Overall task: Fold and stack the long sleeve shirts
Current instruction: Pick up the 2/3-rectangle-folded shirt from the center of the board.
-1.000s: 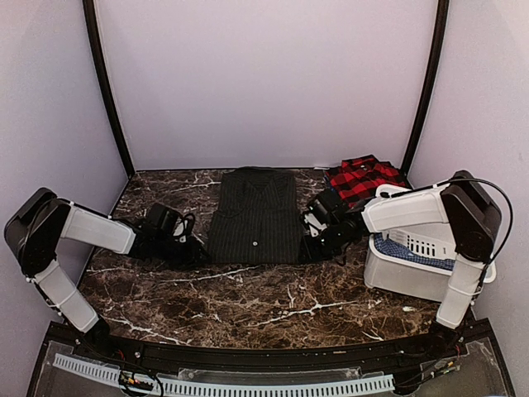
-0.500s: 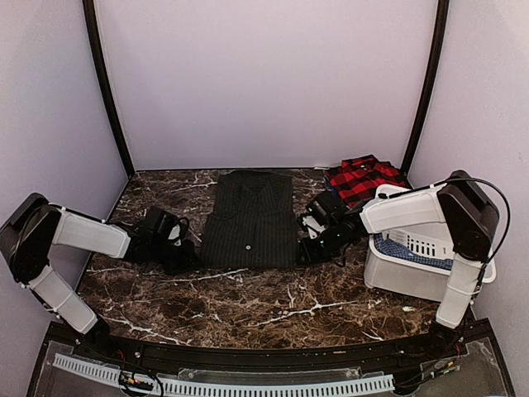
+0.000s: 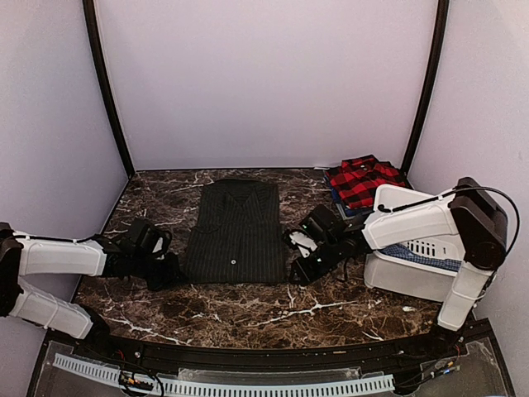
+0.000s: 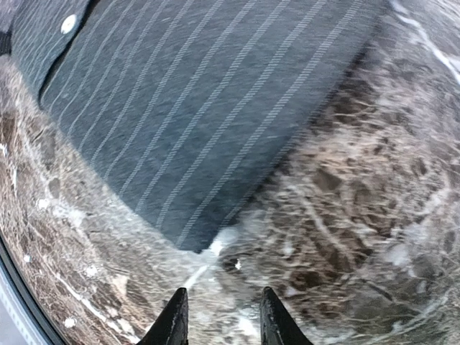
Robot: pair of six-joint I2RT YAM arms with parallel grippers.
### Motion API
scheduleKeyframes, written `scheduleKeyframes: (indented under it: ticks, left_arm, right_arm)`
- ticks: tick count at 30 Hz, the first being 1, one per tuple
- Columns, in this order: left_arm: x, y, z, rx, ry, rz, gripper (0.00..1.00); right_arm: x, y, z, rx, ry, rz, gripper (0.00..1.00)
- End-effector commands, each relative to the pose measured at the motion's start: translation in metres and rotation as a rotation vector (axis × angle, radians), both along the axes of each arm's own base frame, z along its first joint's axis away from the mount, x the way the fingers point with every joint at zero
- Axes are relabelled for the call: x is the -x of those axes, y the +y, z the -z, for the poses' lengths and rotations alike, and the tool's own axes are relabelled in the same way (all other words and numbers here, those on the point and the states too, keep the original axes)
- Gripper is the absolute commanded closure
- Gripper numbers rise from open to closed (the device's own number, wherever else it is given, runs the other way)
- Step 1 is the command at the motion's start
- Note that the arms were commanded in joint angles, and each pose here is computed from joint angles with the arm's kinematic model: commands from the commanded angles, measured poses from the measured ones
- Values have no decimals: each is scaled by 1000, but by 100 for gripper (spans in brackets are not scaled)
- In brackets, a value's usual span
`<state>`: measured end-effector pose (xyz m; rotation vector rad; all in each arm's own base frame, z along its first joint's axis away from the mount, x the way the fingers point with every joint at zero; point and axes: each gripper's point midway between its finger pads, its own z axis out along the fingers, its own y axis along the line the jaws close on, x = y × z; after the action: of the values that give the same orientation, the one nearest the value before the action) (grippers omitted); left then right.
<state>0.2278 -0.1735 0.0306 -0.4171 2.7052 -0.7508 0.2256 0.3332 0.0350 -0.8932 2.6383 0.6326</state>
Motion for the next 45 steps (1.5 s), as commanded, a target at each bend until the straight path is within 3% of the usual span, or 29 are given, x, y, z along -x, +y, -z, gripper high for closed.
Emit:
scheduleKeyframes:
  ticks: [1, 10, 18, 29, 45]
  left_arm:
    - [7, 4, 5, -19, 27, -4, 100]
    - [6, 1, 6, -24, 28, 16, 100]
    - [5, 1, 7, -23, 23, 15, 100]
    - [4, 2, 8, -36, 28, 8, 100]
    - [8, 16, 15, -113, 57, -14, 100]
  right_arm:
    - [7, 18, -10, -35, -57, -59, 69]
    - [1, 30, -5, -24, -86, -42, 70]
    - [3, 38, 4, -20, -85, -54, 77]
    - [7, 35, 9, 10, -87, -64, 100]
    - [11, 5, 14, 76, -130, -48, 100]
